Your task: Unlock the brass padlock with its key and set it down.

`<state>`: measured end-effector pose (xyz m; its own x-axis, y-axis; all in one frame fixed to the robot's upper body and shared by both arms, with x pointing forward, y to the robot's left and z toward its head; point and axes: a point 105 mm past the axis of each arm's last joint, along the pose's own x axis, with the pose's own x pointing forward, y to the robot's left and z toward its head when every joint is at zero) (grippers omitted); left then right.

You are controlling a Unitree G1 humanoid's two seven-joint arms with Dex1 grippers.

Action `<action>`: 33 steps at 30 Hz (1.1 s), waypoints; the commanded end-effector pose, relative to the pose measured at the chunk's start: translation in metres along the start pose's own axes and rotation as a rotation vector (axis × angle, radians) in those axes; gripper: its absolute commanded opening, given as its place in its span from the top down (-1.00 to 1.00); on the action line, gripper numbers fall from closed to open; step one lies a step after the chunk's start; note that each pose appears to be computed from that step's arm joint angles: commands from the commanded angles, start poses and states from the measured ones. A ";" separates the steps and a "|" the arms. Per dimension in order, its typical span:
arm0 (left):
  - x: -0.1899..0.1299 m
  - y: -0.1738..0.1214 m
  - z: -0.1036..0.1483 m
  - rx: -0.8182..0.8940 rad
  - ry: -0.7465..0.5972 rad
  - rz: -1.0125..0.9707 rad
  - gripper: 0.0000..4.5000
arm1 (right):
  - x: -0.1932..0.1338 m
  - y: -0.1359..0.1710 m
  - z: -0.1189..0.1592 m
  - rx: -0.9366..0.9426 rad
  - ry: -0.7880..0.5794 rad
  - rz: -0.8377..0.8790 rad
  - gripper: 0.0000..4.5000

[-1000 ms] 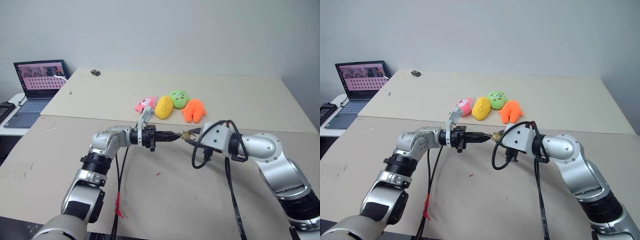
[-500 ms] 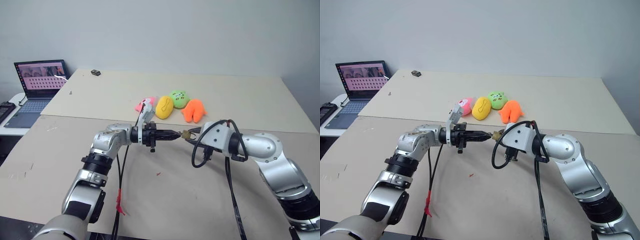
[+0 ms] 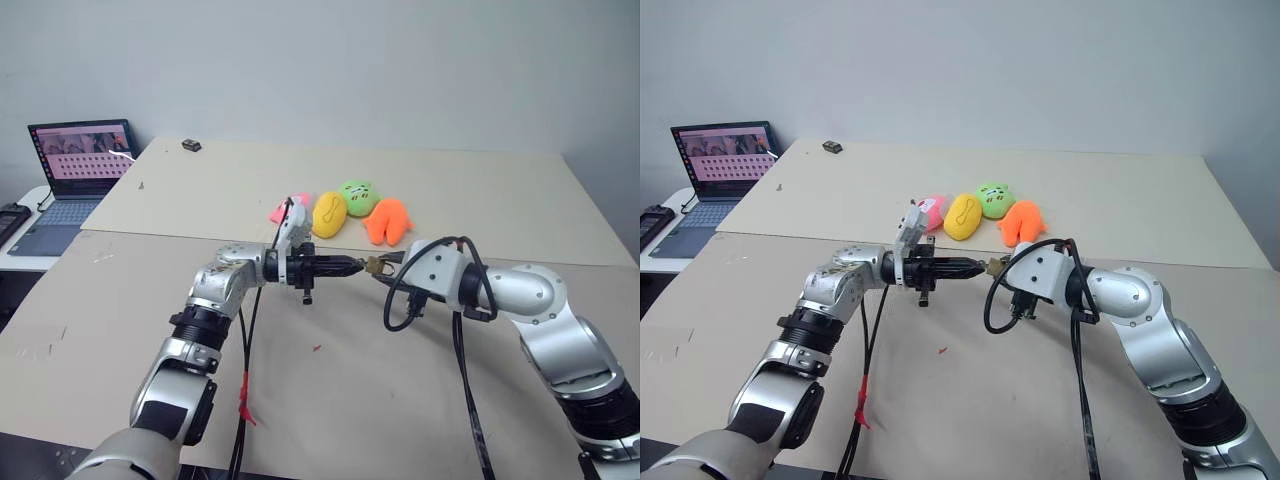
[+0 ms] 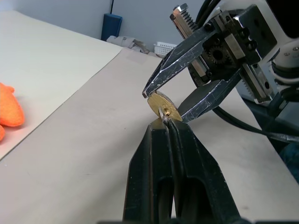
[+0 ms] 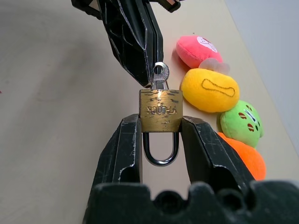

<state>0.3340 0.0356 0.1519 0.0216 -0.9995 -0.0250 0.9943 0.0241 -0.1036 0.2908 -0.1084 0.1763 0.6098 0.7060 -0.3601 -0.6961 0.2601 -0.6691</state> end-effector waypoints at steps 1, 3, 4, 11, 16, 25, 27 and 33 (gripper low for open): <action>0.006 -0.007 0.015 0.104 0.000 -0.061 0.95 | 0.000 0.004 0.019 -0.043 -0.065 0.020 0.59; 0.005 -0.008 0.012 0.120 0.014 -0.077 0.95 | 0.000 0.005 0.019 -0.043 -0.065 0.022 0.59; 0.004 -0.009 0.011 0.128 0.020 -0.083 0.95 | 0.000 0.005 0.019 -0.043 -0.065 0.023 0.59; 0.001 -0.006 0.009 0.182 0.058 -0.091 0.95 | 0.000 0.008 0.019 -0.037 -0.064 0.032 0.59; 0.001 -0.006 0.010 0.222 0.075 -0.098 0.95 | 0.000 0.009 0.018 -0.035 -0.063 0.037 0.59; 0.007 -0.010 0.029 0.356 0.096 -0.122 0.95 | 0.002 0.012 0.017 -0.025 -0.062 0.051 0.59; 0.008 -0.010 0.033 0.357 0.090 -0.119 0.95 | 0.002 0.013 0.017 -0.024 -0.062 0.054 0.59; 0.005 0.002 0.025 0.185 0.064 -0.015 0.95 | 0.003 0.013 0.017 -0.022 -0.062 0.056 0.59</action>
<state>0.3357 0.0368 0.1542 -0.0165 -0.9895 -0.1434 0.9986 -0.0235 0.0474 0.2868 -0.1053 0.1721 0.5902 0.7126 -0.3792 -0.7172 0.2473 -0.6515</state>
